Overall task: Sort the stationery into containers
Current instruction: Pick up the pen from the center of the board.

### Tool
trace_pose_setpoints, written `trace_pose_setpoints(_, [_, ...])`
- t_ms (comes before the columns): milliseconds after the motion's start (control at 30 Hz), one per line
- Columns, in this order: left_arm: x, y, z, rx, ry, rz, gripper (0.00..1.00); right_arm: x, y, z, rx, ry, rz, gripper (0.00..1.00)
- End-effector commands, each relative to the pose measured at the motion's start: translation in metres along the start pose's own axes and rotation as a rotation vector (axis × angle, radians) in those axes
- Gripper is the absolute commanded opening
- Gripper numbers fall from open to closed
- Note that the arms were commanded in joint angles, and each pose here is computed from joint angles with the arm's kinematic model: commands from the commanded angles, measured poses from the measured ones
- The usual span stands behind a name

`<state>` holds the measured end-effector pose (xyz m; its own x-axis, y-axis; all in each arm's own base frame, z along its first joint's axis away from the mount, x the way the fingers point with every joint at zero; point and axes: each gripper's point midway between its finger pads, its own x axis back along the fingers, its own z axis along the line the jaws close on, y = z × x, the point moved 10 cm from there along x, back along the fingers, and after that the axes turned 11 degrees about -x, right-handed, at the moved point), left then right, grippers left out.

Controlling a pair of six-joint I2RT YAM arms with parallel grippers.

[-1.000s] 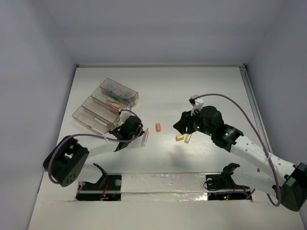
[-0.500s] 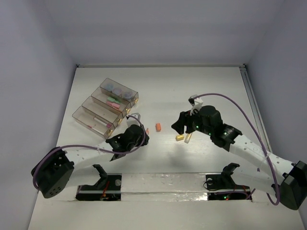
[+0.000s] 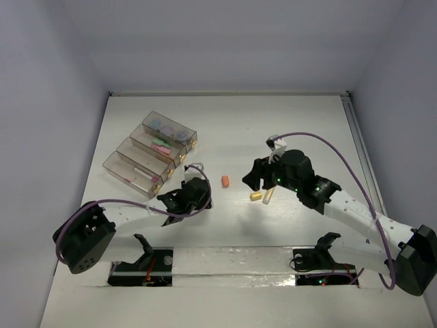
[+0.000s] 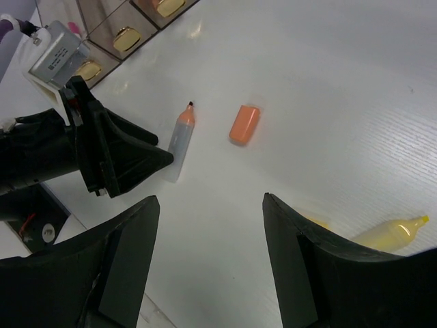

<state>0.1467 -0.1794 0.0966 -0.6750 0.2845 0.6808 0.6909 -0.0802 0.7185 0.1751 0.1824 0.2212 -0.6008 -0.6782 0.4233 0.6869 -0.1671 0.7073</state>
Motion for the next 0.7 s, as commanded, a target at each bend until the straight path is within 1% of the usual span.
trace_pose_setpoints(0, [-0.003,0.011,-0.005,-0.032,0.018,-0.021,0.44,-0.004,0.006,0.003,0.005,0.038,-0.036,0.68])
trace_pose_setpoints(133, [-0.01,0.008,-0.01,-0.042,0.028,0.005,0.44,-0.006,0.004,0.003,0.002,0.044,-0.023,0.68])
trace_pose_setpoints(367, [-0.014,0.017,-0.016,-0.033,0.03,-0.004,0.44,-0.008,0.001,0.002,-0.001,0.05,-0.01,0.68])
trace_pose_setpoints(667, [-0.021,0.01,-0.016,-0.064,0.063,0.034,0.44,-0.009,0.001,0.001,0.004,0.055,-0.011,0.68])
